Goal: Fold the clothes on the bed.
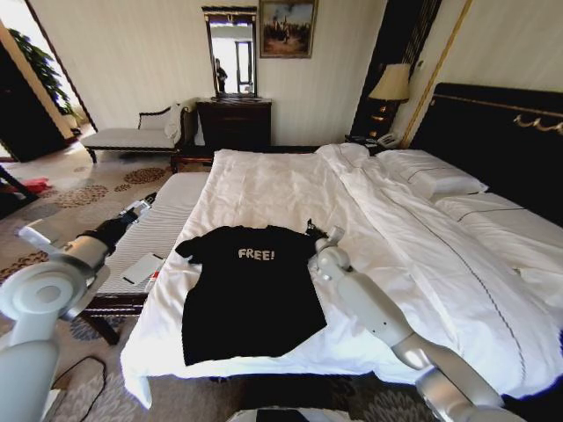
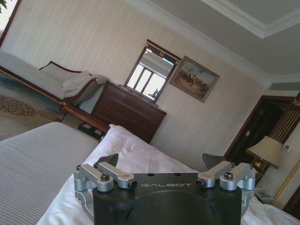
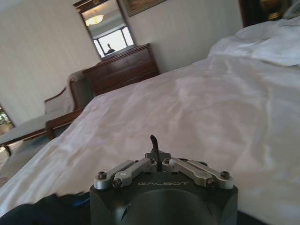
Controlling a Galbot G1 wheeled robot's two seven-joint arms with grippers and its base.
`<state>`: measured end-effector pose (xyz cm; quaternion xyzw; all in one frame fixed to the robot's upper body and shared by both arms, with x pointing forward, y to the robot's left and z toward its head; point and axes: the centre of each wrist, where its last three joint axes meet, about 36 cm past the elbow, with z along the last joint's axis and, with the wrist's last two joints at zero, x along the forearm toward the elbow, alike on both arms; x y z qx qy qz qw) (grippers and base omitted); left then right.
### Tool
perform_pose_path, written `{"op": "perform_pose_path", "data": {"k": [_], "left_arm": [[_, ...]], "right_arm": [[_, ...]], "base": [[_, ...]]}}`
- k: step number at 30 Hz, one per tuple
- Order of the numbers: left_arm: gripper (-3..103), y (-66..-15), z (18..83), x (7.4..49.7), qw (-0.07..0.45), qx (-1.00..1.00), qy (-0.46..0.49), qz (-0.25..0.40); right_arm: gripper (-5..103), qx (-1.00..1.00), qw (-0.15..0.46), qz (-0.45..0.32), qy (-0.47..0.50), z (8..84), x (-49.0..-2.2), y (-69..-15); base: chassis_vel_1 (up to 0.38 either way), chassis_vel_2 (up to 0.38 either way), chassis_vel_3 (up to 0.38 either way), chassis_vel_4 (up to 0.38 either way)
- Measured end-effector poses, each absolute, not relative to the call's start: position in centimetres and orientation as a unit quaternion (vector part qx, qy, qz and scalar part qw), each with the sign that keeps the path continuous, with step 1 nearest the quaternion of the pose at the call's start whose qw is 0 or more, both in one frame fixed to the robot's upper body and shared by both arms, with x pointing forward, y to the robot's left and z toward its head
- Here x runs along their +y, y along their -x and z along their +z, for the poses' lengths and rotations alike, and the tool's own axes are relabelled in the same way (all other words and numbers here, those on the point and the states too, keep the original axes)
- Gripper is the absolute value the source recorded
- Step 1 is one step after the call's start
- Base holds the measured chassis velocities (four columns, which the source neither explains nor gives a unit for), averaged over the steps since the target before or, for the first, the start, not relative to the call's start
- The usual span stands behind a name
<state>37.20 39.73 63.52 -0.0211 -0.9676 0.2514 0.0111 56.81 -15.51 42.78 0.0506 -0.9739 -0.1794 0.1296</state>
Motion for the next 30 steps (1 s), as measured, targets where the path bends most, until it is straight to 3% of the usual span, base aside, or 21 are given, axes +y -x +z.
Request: {"op": "perform_pose_path", "data": {"k": [5, 17, 22, 24, 28, 30], "left_arm": [[100, -36.9, 63.2, 39.9, 0.015, -0.967, 0.016, 0.252], [100, -37.0, 62.5, 40.2, 0.026, -0.967, 0.005, 0.253], [100, -37.9, 61.0, 40.7, 0.048, -0.967, -0.017, 0.25], [100, -38.2, 60.6, 40.9, 0.055, -0.966, -0.024, 0.251], [100, -39.2, 59.1, 41.4, 0.073, -0.961, -0.037, 0.263], [100, -39.5, 58.7, 41.5, 0.079, -0.959, -0.038, 0.268]], "right_arm": [[0, -0.969, 0.135, -0.178, -0.107, 41.7, -10.1, -56.4], [-1, -0.971, 0.155, -0.147, -0.104, 38.8, -7.9, -57.0], [20, -0.971, 0.144, -0.155, -0.111, 39.3, -8.3, -56.3], [20, -0.971, 0.138, -0.159, -0.114, 39.6, -8.5, -56.0], [43, -0.969, 0.114, -0.182, -0.12, 40.6, -9.3, -55.8], [48, -0.969, 0.109, -0.189, -0.115, 40.9, -9.7, -55.9]], "base": [[0.0, 0.0, 0.0, 0.0], [0.0, 0.0, 0.0, 0.0], [0.0, 0.0, 0.0, 0.0], [0.0, 0.0, 0.0, 0.0], [0.0, 0.0, 0.0, 0.0], [0.0, 0.0, 0.0, 0.0]]}}
